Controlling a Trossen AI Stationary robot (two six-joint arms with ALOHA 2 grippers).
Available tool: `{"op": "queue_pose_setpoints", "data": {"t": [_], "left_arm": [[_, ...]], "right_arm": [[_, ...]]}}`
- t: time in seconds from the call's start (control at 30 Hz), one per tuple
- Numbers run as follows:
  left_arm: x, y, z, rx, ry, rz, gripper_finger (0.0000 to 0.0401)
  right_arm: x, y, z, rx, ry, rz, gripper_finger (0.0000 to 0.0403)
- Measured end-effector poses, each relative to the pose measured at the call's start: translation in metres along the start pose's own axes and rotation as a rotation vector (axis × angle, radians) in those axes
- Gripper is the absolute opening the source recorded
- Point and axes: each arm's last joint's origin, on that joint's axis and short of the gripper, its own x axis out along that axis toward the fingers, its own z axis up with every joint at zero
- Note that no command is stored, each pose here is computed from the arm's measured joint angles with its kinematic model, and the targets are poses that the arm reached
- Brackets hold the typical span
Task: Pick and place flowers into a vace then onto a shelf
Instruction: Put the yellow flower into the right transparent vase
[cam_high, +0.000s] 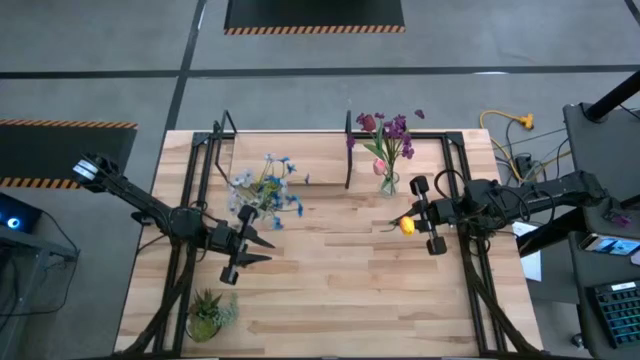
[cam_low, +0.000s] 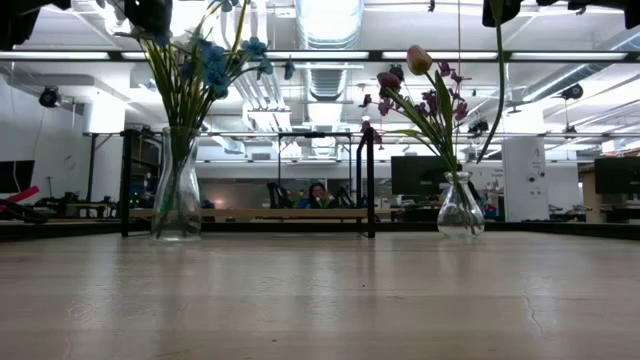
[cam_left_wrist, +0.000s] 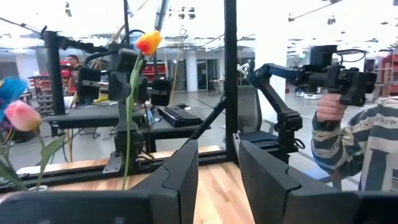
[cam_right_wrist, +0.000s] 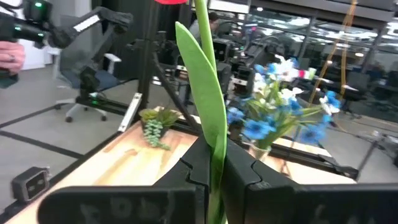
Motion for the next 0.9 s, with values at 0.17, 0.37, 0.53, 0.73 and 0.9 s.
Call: {"op": "queue_pose_setpoints", "data": {"t": [0.17, 0.37, 0.53, 0.73, 0.9], "left_arm": [[-0.005, -0.002, 0.000, -0.027, 0.001, -0.070, 0.0100], [0.000, -0.014, 0.000, -0.168, 0.152, -0.173, 0.0100], [-0.001, -0.031, 0.002, -0.212, 0.226, -0.244, 0.0100], [-0.013, -0.052, -0.001, -0.302, 0.296, -0.346, 0.0100], [-0.023, -0.060, -0.011, -0.262, 0.320, -0.327, 0.0100]], "right_arm": [[-0.001, -0.001, 0.001, -0.009, 0.002, -0.040, 0.0012], [-0.003, -0.001, 0.002, -0.009, -0.008, -0.043, 0.0012], [-0.003, -0.002, 0.002, -0.008, -0.003, -0.059, 0.0012], [-0.003, -0.002, 0.001, -0.008, 0.002, -0.060, 0.0012], [-0.003, -0.002, 0.001, -0.003, 0.002, -0.060, 0.0012]]}}
